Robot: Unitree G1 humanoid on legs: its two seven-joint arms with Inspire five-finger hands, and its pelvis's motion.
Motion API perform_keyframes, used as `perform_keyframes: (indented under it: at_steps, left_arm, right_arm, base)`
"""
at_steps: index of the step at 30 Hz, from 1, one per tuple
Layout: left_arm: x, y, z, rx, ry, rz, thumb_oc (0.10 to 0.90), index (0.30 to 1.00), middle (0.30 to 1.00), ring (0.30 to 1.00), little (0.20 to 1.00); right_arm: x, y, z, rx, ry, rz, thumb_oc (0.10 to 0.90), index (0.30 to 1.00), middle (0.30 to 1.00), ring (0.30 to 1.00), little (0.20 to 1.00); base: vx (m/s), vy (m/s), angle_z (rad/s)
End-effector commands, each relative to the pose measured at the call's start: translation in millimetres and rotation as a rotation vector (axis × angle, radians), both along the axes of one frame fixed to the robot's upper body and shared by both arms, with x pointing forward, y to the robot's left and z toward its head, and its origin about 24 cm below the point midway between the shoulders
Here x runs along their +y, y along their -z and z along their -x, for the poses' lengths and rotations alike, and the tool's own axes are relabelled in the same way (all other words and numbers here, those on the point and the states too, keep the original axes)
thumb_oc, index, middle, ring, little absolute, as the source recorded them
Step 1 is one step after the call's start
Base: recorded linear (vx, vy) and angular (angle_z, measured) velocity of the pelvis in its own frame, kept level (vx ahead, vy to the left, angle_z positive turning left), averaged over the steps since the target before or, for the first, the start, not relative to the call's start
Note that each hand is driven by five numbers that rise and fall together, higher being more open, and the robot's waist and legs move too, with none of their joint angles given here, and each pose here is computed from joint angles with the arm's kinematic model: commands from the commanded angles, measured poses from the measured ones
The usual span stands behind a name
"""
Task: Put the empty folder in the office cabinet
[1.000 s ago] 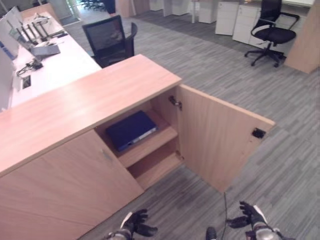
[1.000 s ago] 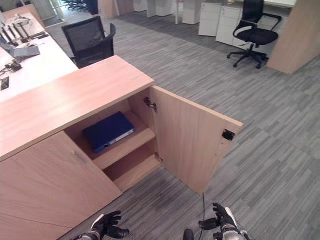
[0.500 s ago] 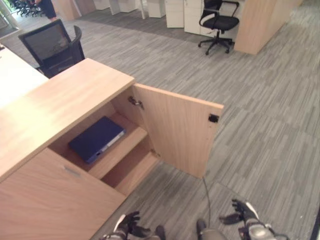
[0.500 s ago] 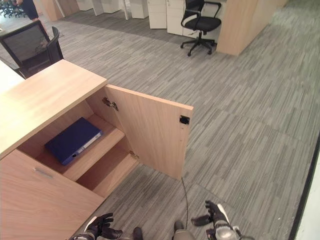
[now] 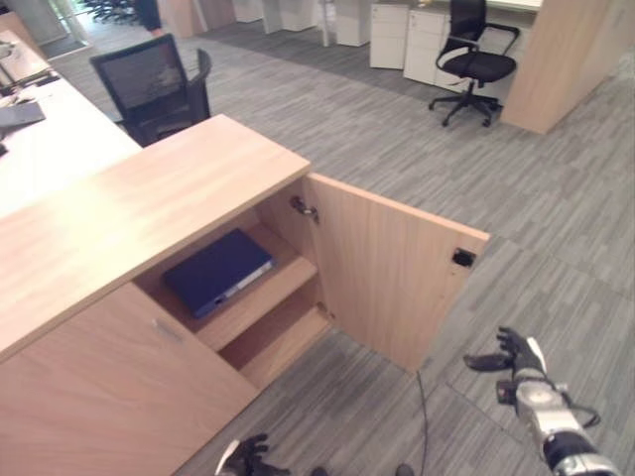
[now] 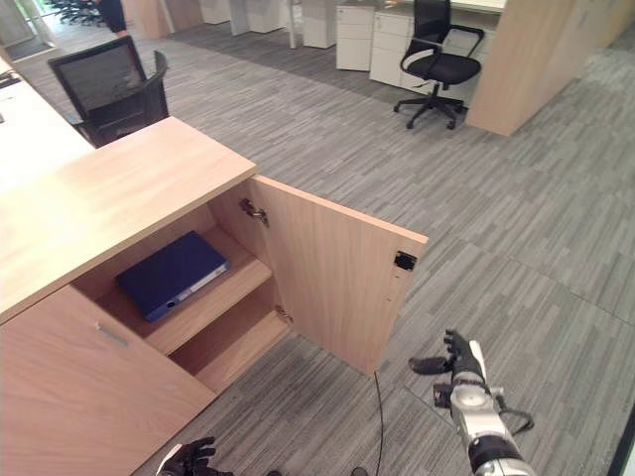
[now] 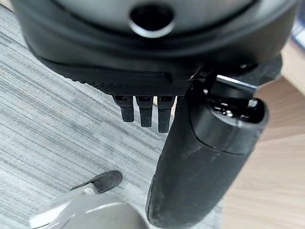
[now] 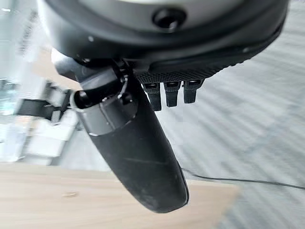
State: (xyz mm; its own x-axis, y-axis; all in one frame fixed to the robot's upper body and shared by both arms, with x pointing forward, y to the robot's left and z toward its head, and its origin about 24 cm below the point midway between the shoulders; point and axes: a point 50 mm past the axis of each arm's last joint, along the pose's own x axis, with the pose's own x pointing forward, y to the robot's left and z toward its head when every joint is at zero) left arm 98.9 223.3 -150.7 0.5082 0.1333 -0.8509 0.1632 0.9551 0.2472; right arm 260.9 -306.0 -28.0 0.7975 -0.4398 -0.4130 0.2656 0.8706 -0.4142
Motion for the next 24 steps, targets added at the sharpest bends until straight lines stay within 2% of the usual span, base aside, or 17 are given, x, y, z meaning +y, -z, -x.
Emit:
perform_keyframes:
  at_steps: [1,5,9,24]
  left_arm:
    - [16.4,-5.8,-8.1,-0.018,0.06,-0.058,0.8,0.9,0.9,0.9,0.9]
    - [13.0,-4.6,-6.7,-0.013,0.067,-0.048,0.8,0.9,0.9,0.9,0.9]
    - [9.5,-3.7,-8.6,-0.009,0.076,-0.048,0.8,0.9,0.9,0.9,0.9]
    - [2.4,-2.8,-12.9,-0.014,0.083,-0.054,0.8,0.9,0.9,0.9,0.9]
  right_arm:
    - [-8.1,-54.6,-40.8,-0.2,-0.021,0.073,0.8,0.9,0.9,0.9,0.9]
    - [3.5,-66.7,-55.6,-0.238,-0.065,0.076,0.8,0.9,0.9,0.9,0.9]
    - [34.1,-82.1,-78.6,-0.292,-0.163,0.067,0.8,0.9,0.9,0.9,0.9]
    - [89.4,-90.7,-94.8,-0.344,-0.341,0.025,0.8,0.9,0.9,0.9,0.9]
  base:
    - [0.0,0.0,0.0]
    - [0.0,0.012,0.08]
    - [0.0,0.013,0.07]
    - [0.0,-0.004,0.07]
